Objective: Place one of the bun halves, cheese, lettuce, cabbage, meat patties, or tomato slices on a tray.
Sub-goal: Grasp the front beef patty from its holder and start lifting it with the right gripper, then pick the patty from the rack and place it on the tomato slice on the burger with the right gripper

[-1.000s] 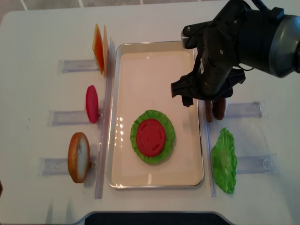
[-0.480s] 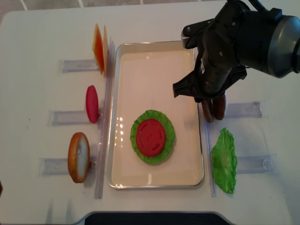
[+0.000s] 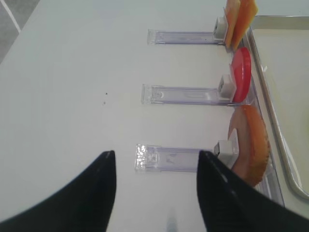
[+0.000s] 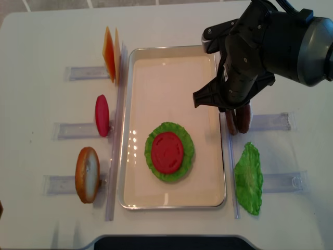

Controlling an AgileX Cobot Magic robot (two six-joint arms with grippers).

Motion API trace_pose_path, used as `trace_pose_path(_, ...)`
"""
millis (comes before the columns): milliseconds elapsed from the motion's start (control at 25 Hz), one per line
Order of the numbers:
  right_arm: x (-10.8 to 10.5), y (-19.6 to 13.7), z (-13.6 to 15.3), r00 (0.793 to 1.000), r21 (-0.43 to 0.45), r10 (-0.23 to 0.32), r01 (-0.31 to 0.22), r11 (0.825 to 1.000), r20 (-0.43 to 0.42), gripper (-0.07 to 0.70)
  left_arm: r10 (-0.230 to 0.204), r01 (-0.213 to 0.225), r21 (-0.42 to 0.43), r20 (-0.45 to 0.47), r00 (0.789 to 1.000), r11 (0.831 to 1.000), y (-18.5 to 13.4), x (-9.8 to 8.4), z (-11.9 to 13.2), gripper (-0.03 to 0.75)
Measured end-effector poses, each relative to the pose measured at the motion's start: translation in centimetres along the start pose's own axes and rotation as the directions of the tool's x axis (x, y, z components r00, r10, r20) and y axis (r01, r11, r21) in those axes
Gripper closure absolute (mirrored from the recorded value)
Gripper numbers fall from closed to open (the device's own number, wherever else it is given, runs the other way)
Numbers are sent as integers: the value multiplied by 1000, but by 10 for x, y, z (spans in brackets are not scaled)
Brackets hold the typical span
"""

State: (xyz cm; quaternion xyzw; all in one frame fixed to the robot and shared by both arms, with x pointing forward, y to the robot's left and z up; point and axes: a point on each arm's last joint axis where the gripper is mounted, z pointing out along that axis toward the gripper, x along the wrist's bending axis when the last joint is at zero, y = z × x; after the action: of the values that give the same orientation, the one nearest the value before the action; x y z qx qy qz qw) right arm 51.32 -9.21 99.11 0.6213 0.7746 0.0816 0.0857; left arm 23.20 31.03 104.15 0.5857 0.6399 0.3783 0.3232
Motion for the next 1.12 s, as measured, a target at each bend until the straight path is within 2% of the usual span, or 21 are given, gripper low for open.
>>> trace_pose_path(320,-1,-1,-4,1000,-4,1,-1,1000,-1,473,-3,3,0,0,1000,1000,0,0,0,307)
trace_pose_path(760,-7,-4,-42,998,-89,20,-25,996,-54,481,-3,3,0,0,1000,1000,0,0,0,307)
trace_pose_path(960,-10,-9,-65,993,-124,39,-52,991,-108,484,-3,3,0,0,1000,1000,0,0,0,307)
trace_pose_path(1120,-10,-17,-87,981,-147,41,-70,987,-191,484,-3,3,0,0,1000,1000,0,0,0,307)
